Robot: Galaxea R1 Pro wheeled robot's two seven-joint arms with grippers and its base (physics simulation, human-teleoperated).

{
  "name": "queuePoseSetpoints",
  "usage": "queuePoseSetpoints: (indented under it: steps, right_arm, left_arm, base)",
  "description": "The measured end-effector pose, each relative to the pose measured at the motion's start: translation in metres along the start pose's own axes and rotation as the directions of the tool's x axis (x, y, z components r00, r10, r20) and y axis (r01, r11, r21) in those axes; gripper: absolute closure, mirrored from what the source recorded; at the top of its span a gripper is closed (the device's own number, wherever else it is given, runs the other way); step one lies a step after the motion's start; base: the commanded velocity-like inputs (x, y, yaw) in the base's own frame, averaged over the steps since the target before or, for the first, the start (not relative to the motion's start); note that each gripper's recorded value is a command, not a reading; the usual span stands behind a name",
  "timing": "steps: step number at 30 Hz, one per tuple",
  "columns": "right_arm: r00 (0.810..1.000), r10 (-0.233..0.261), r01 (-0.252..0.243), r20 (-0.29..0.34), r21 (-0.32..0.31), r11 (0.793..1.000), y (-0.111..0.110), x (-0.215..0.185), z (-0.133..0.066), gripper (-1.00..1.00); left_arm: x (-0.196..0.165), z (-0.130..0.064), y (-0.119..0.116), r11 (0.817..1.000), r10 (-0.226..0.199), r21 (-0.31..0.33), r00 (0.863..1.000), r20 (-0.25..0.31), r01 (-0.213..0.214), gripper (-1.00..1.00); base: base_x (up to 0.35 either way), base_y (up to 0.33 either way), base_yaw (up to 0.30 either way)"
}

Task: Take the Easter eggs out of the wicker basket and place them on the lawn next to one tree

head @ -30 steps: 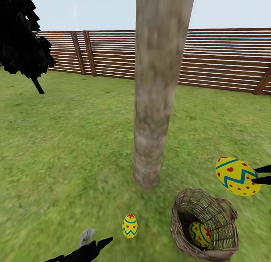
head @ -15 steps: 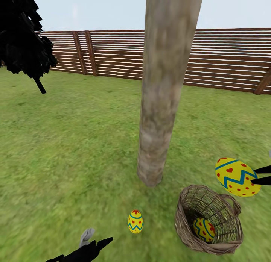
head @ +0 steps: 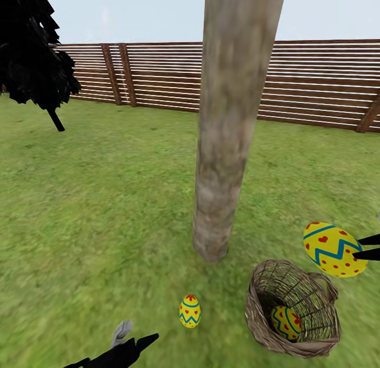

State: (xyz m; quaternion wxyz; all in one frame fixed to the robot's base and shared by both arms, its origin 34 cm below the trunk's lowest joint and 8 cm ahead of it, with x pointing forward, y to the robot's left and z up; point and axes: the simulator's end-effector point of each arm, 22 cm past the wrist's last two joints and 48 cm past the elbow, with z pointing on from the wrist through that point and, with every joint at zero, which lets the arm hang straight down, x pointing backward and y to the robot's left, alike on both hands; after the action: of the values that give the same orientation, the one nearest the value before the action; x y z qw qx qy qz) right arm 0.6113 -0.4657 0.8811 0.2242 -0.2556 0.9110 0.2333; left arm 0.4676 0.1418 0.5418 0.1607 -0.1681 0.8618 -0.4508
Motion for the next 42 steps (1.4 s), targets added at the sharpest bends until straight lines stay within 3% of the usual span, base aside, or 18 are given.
queuePoseSetpoints:
  steps: [2, 7, 13, 18, 25, 42]
  right_arm:
    - [1.0, 0.005, -0.005, -0.001, -0.001, 1.0, -0.001, 0.002, 0.001, 1.0]
    - [0.999, 0.034, -0.034, 0.001, -0.002, 0.999, -0.006, 0.006, 0.002, 1.0]
    - [0.999, 0.033, -0.033, 0.015, -0.01, 0.999, -0.003, 0.002, 0.002, 1.0]
    - [0.998, 0.066, -0.066, 0.012, -0.003, 0.998, -0.011, 0.009, 0.002, 1.0]
    - [0.997, 0.073, -0.072, 0.024, -0.039, 0.997, -0.004, 0.007, 0.015, 1.0]
    - [0.997, 0.075, -0.072, 0.034, -0.069, 0.995, 0.003, 0.005, 0.029, 1.0]
  left_arm:
    - [-0.001, -0.002, 0.002, 1.0, 0.003, -0.004, 1.0, 0.003, -0.003, -1.0]
    - [-0.023, -0.021, 0.026, 0.998, -0.022, -0.052, 0.997, 0.072, 0.026, -1.0]
    - [-0.036, -0.038, 0.044, 0.995, -0.035, -0.088, 0.994, 0.107, 0.044, -1.0]
    - [-0.039, -0.04, 0.047, 0.994, -0.039, -0.094, 0.993, 0.115, 0.05, -1.0]
    - [-0.035, -0.037, 0.045, 0.995, -0.038, -0.093, 0.993, 0.109, 0.048, -1.0]
    - [-0.033, -0.032, 0.041, 0.995, -0.037, -0.085, 0.993, 0.109, 0.047, -1.0]
  base:
    - [0.0, 0.0, 0.0]
    - [0.0, 0.0, 0.0]
    - [0.0, 0.0, 0.0]
    - [0.0, 0.0, 0.0]
    - [0.0, 0.034, 0.0]
    - [0.0, 0.296, 0.0]
